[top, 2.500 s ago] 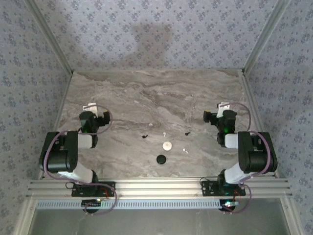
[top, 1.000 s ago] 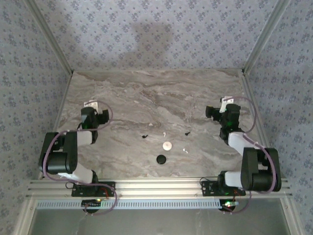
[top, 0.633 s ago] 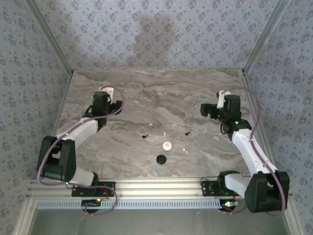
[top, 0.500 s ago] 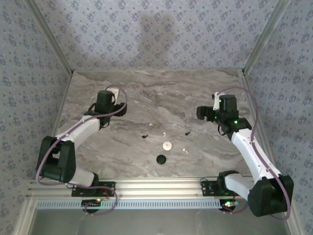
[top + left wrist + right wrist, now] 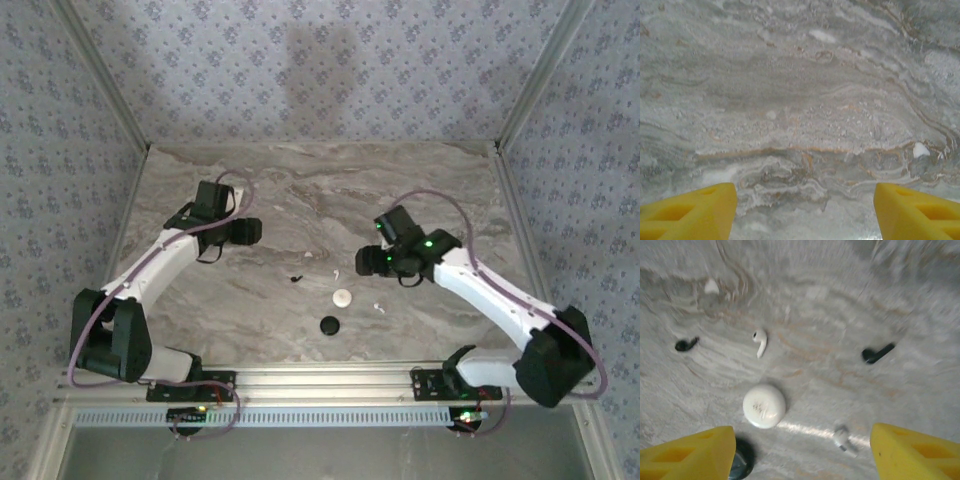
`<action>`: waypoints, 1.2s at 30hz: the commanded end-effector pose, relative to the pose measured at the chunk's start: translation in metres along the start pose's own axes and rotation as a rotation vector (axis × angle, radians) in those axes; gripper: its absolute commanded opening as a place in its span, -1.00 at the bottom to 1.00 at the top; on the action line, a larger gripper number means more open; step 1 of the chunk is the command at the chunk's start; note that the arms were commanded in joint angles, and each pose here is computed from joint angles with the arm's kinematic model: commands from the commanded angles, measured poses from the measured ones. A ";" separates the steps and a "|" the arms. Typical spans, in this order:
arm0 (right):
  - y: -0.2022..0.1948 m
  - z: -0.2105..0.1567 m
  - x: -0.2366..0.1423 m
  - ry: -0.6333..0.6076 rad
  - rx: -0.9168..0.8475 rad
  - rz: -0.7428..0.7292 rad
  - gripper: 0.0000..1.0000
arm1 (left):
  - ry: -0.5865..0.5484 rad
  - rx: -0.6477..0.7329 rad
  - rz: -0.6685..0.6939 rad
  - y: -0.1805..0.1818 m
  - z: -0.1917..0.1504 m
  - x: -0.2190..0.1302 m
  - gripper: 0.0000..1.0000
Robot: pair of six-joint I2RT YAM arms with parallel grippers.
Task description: Insert the wireless bluetooth earbuds into the charging case
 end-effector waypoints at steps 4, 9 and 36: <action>0.030 -0.017 0.030 0.151 0.067 -0.098 0.40 | 0.044 -0.042 -0.030 -0.004 -0.009 -0.005 0.46; 0.041 -0.024 0.057 0.227 0.063 -0.131 0.38 | 0.056 -0.054 -0.035 -0.002 -0.012 -0.003 0.46; 0.045 -0.045 0.123 0.397 0.065 -0.176 0.28 | 0.082 -0.077 -0.033 0.006 -0.016 0.002 0.44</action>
Point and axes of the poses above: each hand's point on the last joint's axis, 136 mm out from that joint toward the fingers, its own x axis out along the fingers, its own y axis along the line the jaws close on, z = x × y, the point moved 5 cm from there along -x, back along the fingers, and after that the axes turned 1 degree about -x, right-handed, at the moved point
